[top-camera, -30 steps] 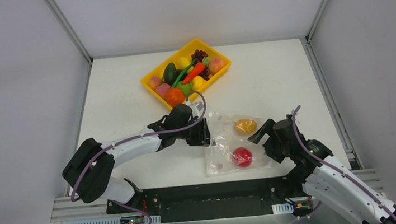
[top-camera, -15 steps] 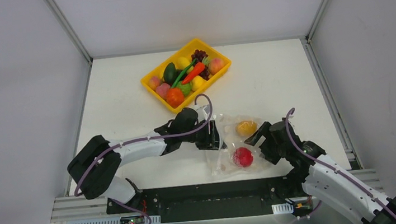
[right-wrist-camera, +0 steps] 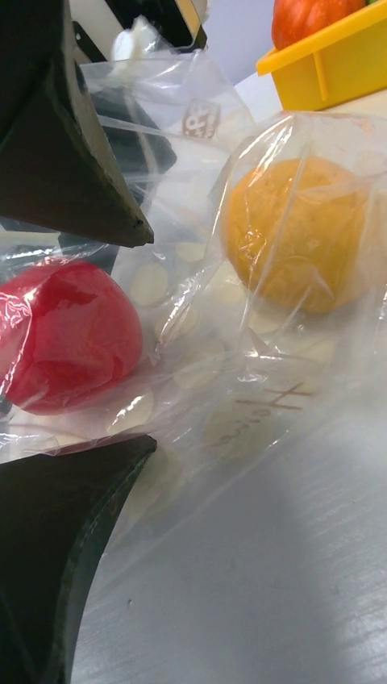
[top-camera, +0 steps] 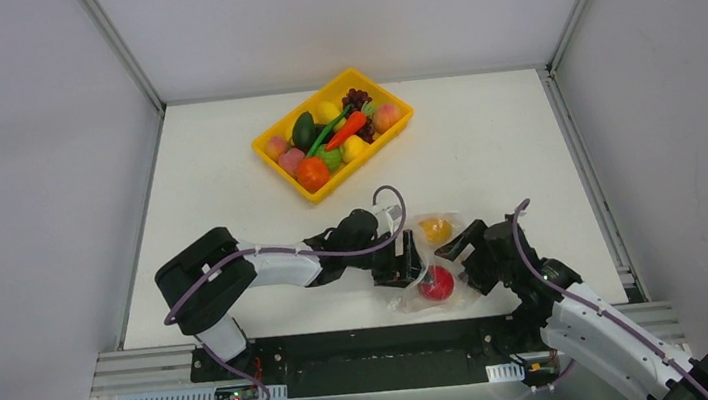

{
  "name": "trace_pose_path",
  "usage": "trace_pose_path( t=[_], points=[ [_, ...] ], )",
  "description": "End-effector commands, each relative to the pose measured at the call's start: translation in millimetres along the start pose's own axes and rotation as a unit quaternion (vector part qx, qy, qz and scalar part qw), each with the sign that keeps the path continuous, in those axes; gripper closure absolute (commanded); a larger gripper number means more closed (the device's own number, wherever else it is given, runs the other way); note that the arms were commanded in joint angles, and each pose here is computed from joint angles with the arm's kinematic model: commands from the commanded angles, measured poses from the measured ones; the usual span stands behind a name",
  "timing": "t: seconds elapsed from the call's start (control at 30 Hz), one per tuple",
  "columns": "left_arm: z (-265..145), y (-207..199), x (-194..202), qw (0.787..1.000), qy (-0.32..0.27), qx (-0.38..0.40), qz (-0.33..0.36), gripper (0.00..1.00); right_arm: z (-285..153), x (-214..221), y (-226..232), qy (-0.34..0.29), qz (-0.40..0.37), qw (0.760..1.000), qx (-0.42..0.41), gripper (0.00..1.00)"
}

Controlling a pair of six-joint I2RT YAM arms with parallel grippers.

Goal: Open the zip-top bag and remove the fake food

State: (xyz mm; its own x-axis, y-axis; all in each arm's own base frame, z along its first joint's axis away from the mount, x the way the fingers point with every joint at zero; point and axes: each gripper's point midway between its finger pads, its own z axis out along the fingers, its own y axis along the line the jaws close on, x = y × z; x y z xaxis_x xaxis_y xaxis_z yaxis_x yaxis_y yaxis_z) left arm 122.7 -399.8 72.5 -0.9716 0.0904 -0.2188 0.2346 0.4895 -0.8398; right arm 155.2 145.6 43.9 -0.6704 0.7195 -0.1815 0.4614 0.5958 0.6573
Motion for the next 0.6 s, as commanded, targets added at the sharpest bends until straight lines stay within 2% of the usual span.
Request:
trace_pose_path(
  t=[0.0,0.03,0.07,0.37,0.47,0.57],
  points=[
    [4,-34,-4,0.998,-0.009,0.056,0.007,0.13,2,2,5,0.002,0.02,1.0,-0.016,0.12],
    [5,-36,-4,0.998,-0.009,0.059,0.004,0.03,2,6,5,0.015,0.021,0.999,-0.019,0.12],
    [6,-37,-3,0.998,-0.008,0.062,0.002,0.01,2,8,6,0.019,0.023,0.999,-0.021,0.12],
    [24,-18,3,1.0,-0.011,0.02,-0.014,0.01,5,12,11,0.028,0.03,0.999,-0.035,0.14],
    [28,-9,1,1.0,-0.02,0.007,-0.019,0.04,6,14,11,0.031,0.031,0.998,-0.037,0.15],
    [29,-3,0,1.0,-0.026,-0.002,-0.016,0.13,7,16,9,0.033,0.03,0.998,-0.035,0.15]
  ],
)
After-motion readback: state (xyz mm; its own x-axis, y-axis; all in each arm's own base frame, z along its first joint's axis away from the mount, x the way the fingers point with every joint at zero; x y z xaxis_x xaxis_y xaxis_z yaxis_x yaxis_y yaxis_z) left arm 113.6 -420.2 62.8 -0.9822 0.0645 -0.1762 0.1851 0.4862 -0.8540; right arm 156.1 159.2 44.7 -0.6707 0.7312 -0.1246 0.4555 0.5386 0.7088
